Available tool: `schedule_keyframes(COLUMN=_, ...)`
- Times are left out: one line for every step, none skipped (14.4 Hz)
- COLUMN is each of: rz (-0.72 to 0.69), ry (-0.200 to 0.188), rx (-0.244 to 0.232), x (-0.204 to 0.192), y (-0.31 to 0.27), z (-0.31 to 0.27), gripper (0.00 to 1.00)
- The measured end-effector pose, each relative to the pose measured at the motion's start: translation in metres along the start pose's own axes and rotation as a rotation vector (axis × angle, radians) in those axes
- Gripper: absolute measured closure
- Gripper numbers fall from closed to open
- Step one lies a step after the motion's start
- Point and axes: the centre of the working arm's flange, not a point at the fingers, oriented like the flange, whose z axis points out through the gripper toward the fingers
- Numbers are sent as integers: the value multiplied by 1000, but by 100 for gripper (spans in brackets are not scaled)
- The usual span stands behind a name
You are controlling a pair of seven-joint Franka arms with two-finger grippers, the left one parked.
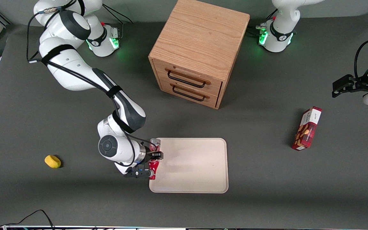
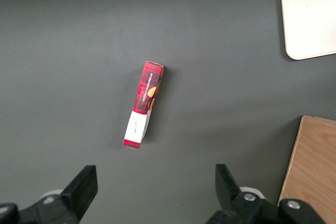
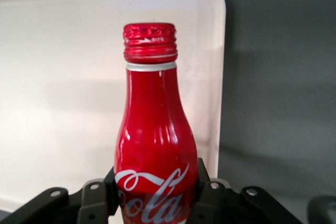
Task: Place coke bottle on tray
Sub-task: 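Lower the bottle onto the tray and open the right gripper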
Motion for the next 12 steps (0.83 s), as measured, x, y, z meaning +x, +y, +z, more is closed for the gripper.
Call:
schedule_keyframes(rz=-1, ry=4, rx=0, x=0, y=0, z=3, gripper=45)
schedule_keyframes(rz=-4, ry=6, rx=-2, x=0, y=0, z=5, gripper=45)
schedule_keyframes(rz=-5, ry=6, rx=-2, x=-1, y=-1, z=9, gripper=45)
schedule_keyframes(rz=-5, ry=6, rx=-1, x=-1, y=-1, z=13, gripper=45)
schedule_keyframes(rz=-12, ry=6, rx=-8, x=-3, y=-1, z=18, gripper=42)
schedule_keyframes(rz=-32, ry=14, rx=-30, x=-4, y=-1, z=22, gripper=41)
schedule_keyframes(rz=-57, ry=30, rx=-59, x=-4, y=-2, z=24, gripper=34)
schedule_keyframes(rz=-70, ry=40, rx=-75, x=-5, y=-5, z=25, gripper=25)
schedule_keyframes(rz=-78, ry=46, rx=-82, x=-7, y=-9, z=26, gripper=14)
schedule_keyframes(rz=-83, ry=48, rx=-87, x=-8, y=-11, z=26, gripper=5)
schedule_keyframes(rz=-86, ry=50, rx=-89, x=-8, y=-12, z=26, gripper=0)
schedule_keyframes(rz=-86, ry=51, rx=-91, x=-7, y=-11, z=26, gripper=0)
